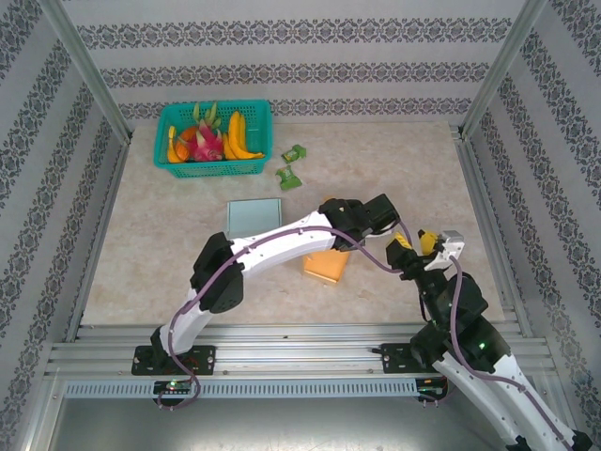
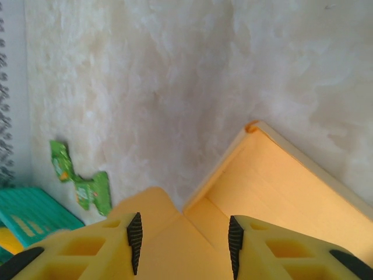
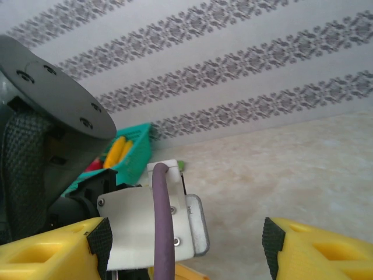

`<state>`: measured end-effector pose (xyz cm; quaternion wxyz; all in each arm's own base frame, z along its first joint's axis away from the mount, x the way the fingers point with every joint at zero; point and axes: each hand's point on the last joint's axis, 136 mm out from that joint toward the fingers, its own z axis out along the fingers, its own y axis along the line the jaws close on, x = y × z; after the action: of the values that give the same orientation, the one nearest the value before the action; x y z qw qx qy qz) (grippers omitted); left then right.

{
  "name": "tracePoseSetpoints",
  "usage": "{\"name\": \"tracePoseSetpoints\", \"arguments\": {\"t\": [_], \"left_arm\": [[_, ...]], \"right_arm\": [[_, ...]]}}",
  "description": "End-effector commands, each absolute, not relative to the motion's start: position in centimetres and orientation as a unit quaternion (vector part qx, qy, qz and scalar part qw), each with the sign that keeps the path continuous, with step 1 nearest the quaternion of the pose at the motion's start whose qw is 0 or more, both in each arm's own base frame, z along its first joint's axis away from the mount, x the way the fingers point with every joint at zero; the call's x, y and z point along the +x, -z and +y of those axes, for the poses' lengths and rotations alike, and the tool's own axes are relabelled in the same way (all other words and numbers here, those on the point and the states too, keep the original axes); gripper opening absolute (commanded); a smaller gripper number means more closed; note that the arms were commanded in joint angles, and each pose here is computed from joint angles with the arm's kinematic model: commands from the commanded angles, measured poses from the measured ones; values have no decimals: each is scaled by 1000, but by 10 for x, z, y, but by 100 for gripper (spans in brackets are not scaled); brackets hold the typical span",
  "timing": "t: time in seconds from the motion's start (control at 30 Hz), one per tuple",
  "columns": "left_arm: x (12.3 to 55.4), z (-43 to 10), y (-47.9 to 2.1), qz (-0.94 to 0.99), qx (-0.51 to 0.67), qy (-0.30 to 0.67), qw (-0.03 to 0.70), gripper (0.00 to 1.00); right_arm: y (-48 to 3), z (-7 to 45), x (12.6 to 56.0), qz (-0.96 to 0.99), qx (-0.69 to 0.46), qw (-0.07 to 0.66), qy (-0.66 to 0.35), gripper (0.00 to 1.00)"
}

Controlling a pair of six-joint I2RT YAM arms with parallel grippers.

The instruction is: Fold the paper box

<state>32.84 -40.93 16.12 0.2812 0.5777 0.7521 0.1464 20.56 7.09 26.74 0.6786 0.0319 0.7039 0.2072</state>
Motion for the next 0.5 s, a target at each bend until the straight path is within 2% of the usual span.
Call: {"name": "tracePoseSetpoints", "arguments": {"t": [0.0, 0.17, 0.33, 0.47], "left_arm": [[322, -372, -235, 826, 442, -86, 338, 46], [319, -330, -254, 867, 343, -70, 355, 51], [320, -295, -261, 901, 256, -27, 350, 60], [326, -269, -260, 918, 197, -9, 345, 61]], "right_arm": [[-248, 75, 205, 731, 3, 656, -189, 70], [-246, 77, 206, 732, 0, 655, -190, 70], [-244, 79, 207, 735, -5, 651, -187, 70], [-242, 84, 209, 740, -14, 646, -188, 70]]}}
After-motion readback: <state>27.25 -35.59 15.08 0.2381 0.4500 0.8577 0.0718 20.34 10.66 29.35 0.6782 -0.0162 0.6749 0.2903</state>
